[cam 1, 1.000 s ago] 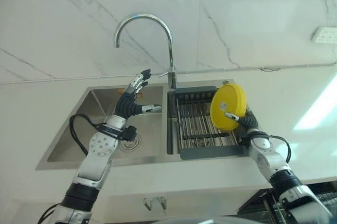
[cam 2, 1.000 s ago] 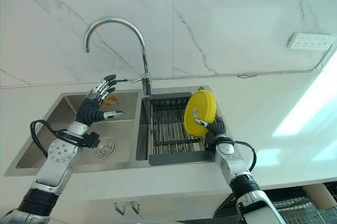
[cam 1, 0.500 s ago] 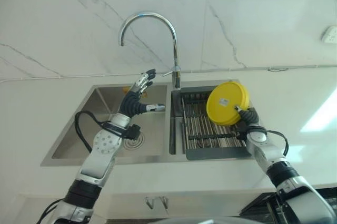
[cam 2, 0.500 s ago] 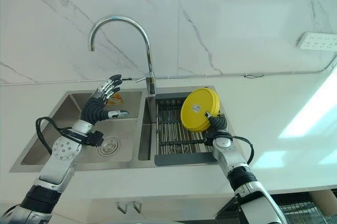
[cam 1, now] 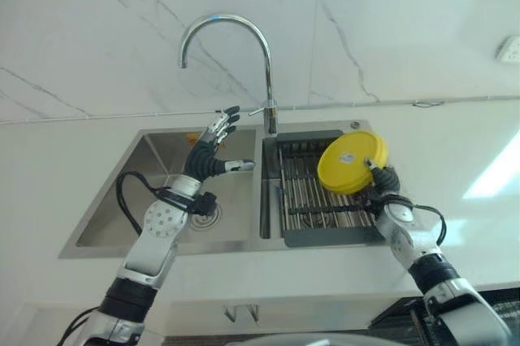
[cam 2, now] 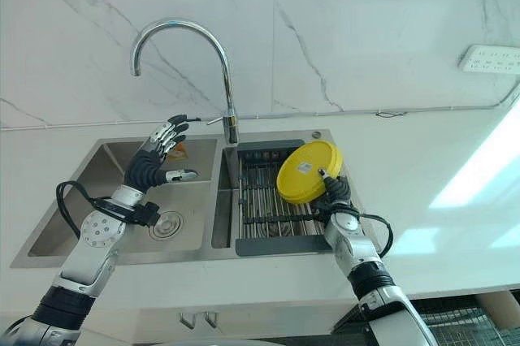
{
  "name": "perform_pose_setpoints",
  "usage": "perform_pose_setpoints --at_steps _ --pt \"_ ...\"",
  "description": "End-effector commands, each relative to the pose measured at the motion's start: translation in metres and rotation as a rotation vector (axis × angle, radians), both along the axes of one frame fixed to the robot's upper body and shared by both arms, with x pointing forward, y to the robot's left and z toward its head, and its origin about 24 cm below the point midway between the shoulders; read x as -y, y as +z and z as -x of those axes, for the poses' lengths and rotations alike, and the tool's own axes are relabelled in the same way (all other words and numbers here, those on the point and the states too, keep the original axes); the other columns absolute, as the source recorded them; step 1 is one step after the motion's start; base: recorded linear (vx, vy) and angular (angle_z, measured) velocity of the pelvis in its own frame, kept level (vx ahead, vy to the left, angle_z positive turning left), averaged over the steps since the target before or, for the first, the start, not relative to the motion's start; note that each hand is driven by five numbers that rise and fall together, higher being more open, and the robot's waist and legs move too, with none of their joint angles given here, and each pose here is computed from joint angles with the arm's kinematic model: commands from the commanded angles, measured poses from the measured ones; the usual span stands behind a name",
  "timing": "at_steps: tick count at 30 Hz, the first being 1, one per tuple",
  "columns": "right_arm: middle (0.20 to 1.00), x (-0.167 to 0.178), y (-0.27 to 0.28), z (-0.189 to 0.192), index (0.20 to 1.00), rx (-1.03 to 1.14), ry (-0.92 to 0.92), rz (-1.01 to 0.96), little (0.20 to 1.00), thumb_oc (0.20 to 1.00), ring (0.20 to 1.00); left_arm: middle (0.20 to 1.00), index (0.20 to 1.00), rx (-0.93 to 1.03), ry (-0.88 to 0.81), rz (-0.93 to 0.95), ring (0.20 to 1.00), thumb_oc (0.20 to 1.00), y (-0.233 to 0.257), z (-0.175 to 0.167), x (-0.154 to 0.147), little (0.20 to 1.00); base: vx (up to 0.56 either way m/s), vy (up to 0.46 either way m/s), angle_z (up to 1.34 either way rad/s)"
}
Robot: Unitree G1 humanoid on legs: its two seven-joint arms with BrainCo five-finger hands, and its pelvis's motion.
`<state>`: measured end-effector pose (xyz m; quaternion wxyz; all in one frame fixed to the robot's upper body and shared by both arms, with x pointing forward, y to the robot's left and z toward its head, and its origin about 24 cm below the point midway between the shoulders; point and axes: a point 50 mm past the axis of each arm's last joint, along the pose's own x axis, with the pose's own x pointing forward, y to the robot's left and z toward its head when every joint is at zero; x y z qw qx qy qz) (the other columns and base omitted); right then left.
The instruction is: Place the dishes in the dishwasher.
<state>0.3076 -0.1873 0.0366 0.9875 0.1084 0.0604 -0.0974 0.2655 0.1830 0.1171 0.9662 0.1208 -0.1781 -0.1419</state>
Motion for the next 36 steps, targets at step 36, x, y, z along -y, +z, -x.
perform_pose_setpoints --at_steps 36 --pt "0.2 0.043 0.135 0.04 0.2 0.807 -0.115 -0.245 0.2 0.2 0.2 1.0 1.0 0.161 -0.015 0.001 1.0 1.0 0.031 -0.006 0.007 1.0 -0.04 0.046 -0.1"
